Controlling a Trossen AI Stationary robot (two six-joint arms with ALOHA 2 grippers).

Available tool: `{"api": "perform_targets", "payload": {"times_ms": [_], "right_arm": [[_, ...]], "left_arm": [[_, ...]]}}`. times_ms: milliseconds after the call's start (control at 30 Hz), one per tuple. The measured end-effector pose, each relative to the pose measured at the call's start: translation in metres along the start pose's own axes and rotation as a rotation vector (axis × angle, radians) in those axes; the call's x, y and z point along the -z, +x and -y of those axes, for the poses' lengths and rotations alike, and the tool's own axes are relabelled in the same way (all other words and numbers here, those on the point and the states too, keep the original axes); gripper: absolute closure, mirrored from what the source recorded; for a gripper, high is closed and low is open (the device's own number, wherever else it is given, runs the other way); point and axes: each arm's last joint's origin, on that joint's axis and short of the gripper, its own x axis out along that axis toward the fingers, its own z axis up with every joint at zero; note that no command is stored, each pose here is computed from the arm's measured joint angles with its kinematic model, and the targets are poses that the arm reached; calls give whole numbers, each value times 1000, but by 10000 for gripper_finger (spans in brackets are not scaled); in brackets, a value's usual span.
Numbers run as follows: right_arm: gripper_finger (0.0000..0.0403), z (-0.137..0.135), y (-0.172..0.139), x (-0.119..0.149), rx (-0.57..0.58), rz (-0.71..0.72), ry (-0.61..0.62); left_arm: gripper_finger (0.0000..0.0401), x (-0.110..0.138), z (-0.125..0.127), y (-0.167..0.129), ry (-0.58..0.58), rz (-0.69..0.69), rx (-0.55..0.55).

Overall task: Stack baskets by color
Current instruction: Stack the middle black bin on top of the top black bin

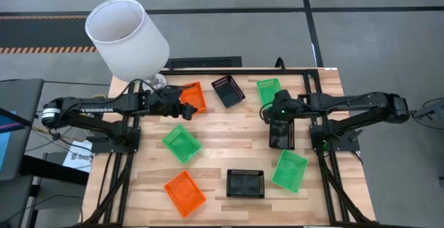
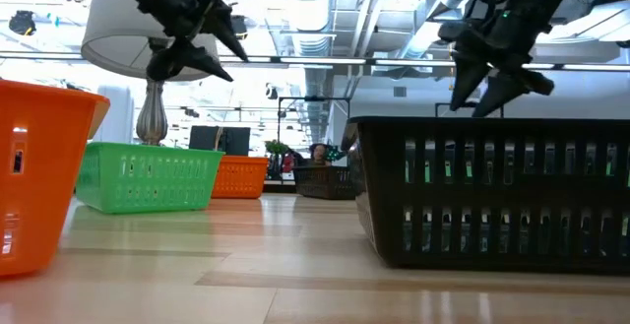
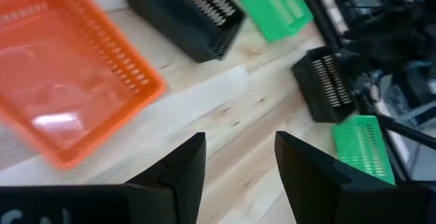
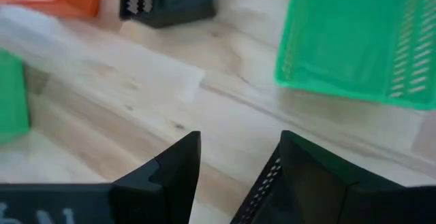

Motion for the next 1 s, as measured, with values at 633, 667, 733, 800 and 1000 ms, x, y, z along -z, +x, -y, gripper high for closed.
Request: {"api": "perform_targets", "payload": {"times_ms": [633, 667, 733, 800, 1000], "right_arm": [[234, 22, -11, 31, 265, -273, 137], [237, 21, -11, 33, 261, -275, 135], [242, 20, -13, 36, 255, -277, 136], [247, 18, -10, 40, 263, -282, 135], [259, 13, 6, 55, 333, -319, 75]], "left_arm": [[238, 6, 34, 41, -20, -25, 224], [238, 5, 36, 41, -21, -28, 232], [238, 4, 38, 40, -20, -27, 241], [238, 2, 41, 39, -10, -21, 249], [238, 0, 43, 38, 3, -9, 246]]}}
